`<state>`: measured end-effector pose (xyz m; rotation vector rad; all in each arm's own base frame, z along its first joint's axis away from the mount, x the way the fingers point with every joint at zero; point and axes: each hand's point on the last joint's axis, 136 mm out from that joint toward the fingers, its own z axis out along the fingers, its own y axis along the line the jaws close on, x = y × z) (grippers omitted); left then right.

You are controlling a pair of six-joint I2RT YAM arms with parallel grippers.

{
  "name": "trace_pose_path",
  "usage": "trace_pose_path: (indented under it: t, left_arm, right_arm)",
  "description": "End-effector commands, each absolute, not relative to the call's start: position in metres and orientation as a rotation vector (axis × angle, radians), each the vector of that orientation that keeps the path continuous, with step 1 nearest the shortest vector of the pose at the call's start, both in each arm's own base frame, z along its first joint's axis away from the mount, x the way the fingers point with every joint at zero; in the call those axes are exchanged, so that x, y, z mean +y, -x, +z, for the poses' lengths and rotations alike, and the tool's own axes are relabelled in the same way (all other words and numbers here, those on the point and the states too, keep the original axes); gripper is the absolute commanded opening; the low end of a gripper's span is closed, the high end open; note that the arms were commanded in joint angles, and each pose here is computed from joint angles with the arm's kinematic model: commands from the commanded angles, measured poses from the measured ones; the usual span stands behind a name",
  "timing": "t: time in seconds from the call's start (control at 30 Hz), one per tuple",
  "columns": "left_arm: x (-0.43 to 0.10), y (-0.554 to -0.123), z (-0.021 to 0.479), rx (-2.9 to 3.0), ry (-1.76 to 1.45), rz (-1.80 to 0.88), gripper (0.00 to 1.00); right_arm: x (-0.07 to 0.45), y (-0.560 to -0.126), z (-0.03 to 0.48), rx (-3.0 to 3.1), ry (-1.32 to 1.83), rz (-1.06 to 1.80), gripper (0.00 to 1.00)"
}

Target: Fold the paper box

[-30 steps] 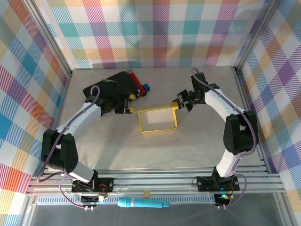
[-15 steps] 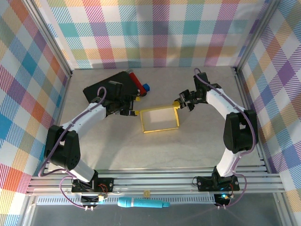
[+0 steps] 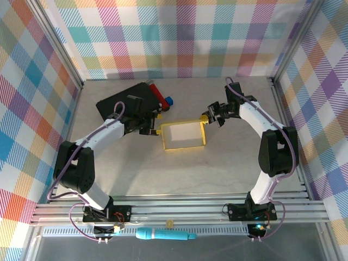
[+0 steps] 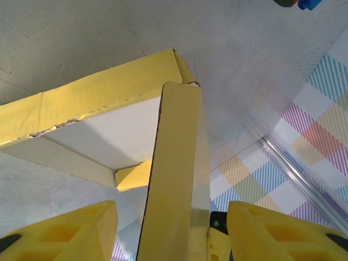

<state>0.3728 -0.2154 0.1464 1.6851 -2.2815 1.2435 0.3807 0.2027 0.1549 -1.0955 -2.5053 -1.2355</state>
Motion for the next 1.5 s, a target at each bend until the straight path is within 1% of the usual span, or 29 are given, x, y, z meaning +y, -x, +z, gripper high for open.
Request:
trace_pose_path:
  t: [0.0, 0.1, 0.2, 0.3, 0.37, 0.47, 0.63, 0.9, 1.47]
  left_arm:
    - [-0.203, -0.377, 0.174, -2.384, -1.650, 1.250, 0.56]
    - [-0.187, -0.369, 0.184, -2.465, -1.638, 1.171, 0.60]
    - [-0.176, -0.360, 0.179, -2.480, -1.641, 1.108, 0.63]
    - [-0.172, -0.367, 0.175, -2.460, -1.666, 1.131, 0.63]
    - [-0.171, -0.379, 0.176, -2.460, -1.682, 1.164, 0.63]
    - [-0.183, -0.396, 0.174, -2.444, -1.652, 1.208, 0.62]
    - [-0.201, -0.403, 0.171, -2.431, -1.620, 1.235, 0.61]
    - [-0.215, -0.404, 0.168, -2.415, -1.608, 1.260, 0.59]
    - [-0.248, -0.390, 0.170, -2.385, -1.545, 1.302, 0.57]
  right_arm:
    - [0.201, -0.382, 0.162, -2.493, 1.087, -1.264, 0.00]
    - [0.199, -0.382, 0.160, -2.491, 1.099, -1.262, 0.00]
    - [0.198, -0.384, 0.162, -2.492, 1.102, -1.271, 0.00]
    - [0.199, -0.386, 0.165, -2.491, 1.097, -1.280, 0.00]
    - [0.199, -0.386, 0.165, -2.493, 1.096, -1.281, 0.00]
    - [0.199, -0.386, 0.165, -2.489, 1.099, -1.279, 0.00]
    - [0.199, -0.386, 0.166, -2.487, 1.101, -1.285, 0.00]
    - [0.200, -0.387, 0.165, -2.479, 1.105, -1.289, 0.00]
    - [0.200, -0.385, 0.167, -2.472, 1.107, -1.302, 0.00]
